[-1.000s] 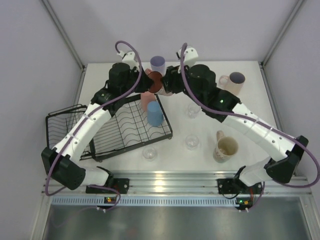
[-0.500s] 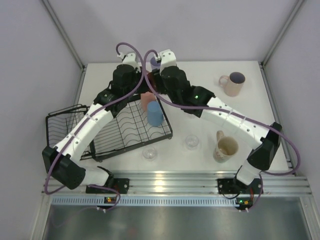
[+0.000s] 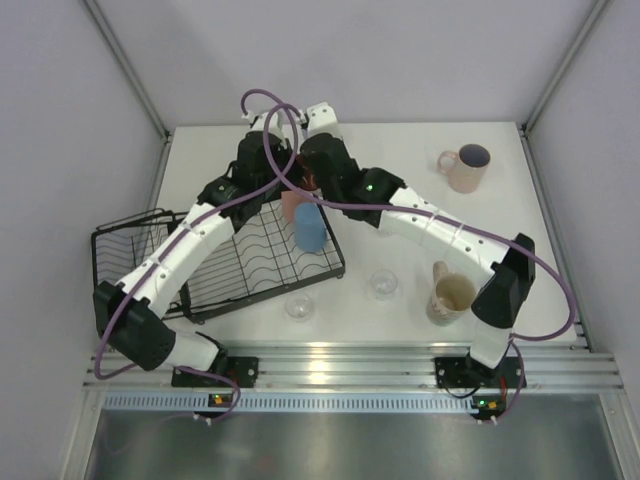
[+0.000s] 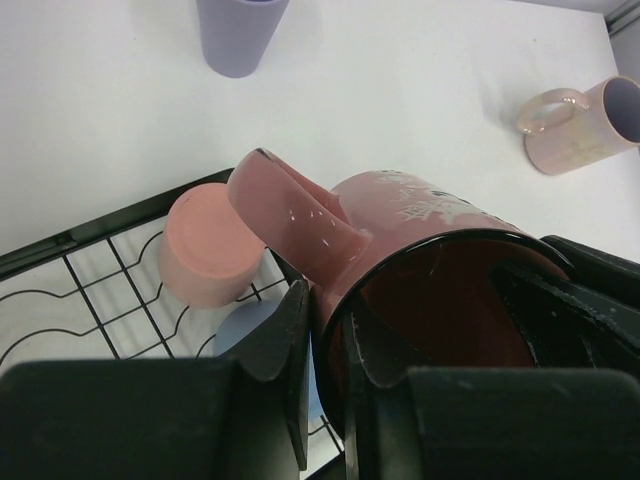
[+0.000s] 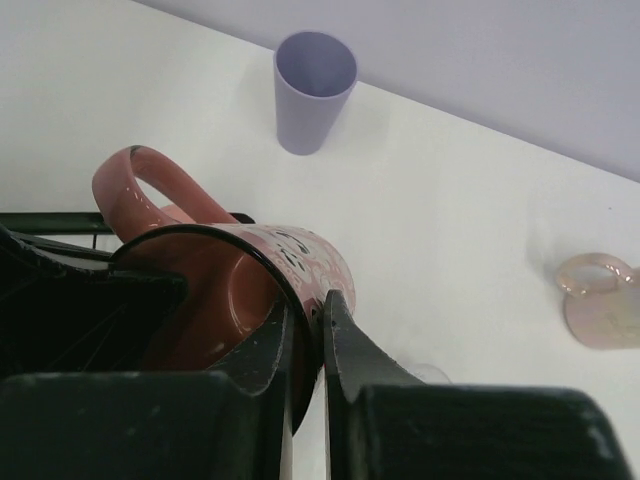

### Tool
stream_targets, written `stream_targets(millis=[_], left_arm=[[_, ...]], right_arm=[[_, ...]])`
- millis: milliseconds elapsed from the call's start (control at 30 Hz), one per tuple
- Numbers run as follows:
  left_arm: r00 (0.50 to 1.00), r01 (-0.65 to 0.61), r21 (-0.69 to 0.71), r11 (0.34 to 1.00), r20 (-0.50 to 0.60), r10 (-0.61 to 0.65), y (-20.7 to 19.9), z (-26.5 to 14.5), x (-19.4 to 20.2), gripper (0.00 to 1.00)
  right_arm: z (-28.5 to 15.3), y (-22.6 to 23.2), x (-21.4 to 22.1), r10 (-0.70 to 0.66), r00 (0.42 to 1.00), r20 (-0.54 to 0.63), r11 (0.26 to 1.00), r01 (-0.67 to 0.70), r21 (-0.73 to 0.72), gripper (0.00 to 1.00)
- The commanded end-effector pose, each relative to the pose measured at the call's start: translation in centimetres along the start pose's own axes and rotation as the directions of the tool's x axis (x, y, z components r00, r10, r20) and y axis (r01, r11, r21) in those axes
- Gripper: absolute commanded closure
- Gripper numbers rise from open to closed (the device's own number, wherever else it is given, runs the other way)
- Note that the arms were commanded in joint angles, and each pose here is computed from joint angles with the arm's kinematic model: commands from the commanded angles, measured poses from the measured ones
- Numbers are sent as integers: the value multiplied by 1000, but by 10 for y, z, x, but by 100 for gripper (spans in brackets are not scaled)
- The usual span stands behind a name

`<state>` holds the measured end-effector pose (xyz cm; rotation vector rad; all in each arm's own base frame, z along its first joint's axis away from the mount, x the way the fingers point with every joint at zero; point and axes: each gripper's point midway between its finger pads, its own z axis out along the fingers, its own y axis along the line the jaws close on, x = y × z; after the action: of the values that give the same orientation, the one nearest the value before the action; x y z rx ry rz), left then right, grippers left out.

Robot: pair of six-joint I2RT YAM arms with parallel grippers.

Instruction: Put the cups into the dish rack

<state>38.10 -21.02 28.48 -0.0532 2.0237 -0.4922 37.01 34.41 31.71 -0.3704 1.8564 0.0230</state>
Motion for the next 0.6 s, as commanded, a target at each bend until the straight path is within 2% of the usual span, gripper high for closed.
stream_targets(millis=[0, 133, 233, 300, 400, 500, 567], left_arm=[[956, 45, 254, 966, 270, -115, -62, -38, -91, 100], [947, 67, 297, 953, 281, -154, -70, -42, -96, 100], [940, 85, 340, 936, 283, -188, -78, -45, -101, 100], [938, 91, 376, 922, 277, -206, -85, -47, -103, 95], [944, 93, 425, 900, 248, -215, -95, -48, -100, 92], [941, 92, 470, 878, 246, -230, -102, -50, -101, 88], [940, 93, 488, 868, 245, -238, -105, -49, -101, 82]], right_arm=[[-4, 5, 0, -15, 1000, -18, 1000, 14, -26, 100], [-7, -7, -5, 4, 1000, 18, 1000, -4, 11, 100], [-14, -19, -18, 5, 996, 89, 1000, -7, 21, 100], [-21, -25, -26, -15, 990, 140, 1000, 13, 17, 100], [-30, -33, -34, -20, 981, 194, 1000, 18, 10, 100], [-33, -36, -31, -57, 976, 212, 998, 58, 1, 100], [-33, -39, -31, -93, 970, 225, 996, 94, 7, 100]])
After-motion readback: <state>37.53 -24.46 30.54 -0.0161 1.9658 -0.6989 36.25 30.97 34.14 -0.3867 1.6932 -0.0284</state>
